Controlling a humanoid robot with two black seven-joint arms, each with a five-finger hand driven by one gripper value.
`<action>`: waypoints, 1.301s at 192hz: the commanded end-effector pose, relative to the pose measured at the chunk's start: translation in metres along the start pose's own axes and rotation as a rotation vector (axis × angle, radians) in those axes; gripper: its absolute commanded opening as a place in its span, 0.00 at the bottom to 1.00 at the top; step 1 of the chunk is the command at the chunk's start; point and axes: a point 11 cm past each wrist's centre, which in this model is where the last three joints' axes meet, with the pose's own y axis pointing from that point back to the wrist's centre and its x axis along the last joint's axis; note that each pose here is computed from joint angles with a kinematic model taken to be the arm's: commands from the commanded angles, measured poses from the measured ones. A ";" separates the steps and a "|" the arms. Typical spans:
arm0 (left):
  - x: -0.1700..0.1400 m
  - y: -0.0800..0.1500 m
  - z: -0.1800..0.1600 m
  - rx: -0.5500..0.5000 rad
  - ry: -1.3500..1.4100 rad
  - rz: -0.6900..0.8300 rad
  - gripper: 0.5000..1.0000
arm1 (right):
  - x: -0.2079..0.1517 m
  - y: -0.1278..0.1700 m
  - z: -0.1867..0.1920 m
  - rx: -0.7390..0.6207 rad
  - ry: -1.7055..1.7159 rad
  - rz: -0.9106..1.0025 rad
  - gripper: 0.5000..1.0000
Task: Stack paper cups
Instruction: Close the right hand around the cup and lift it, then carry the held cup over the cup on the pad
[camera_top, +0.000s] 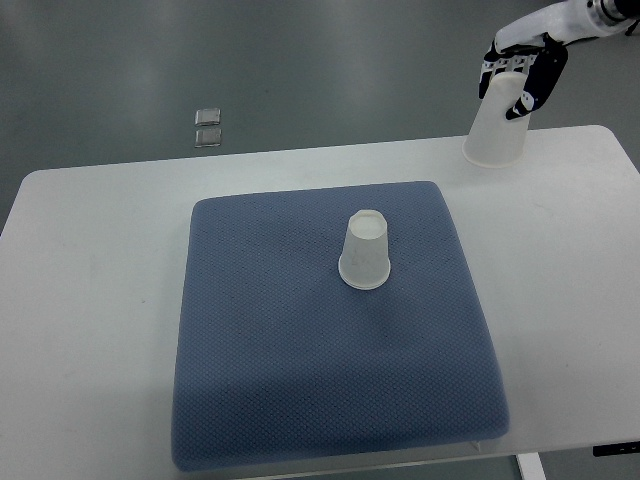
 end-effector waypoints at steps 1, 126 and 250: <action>0.000 0.000 0.000 0.000 -0.001 0.000 1.00 | 0.025 0.034 -0.016 -0.011 0.059 0.014 0.24; 0.000 0.000 0.000 0.000 -0.001 0.000 1.00 | 0.026 0.033 -0.103 0.160 0.051 -0.002 0.24; 0.001 0.000 0.000 0.000 0.004 0.002 1.00 | -0.017 -0.003 -0.165 0.236 0.094 -0.070 0.24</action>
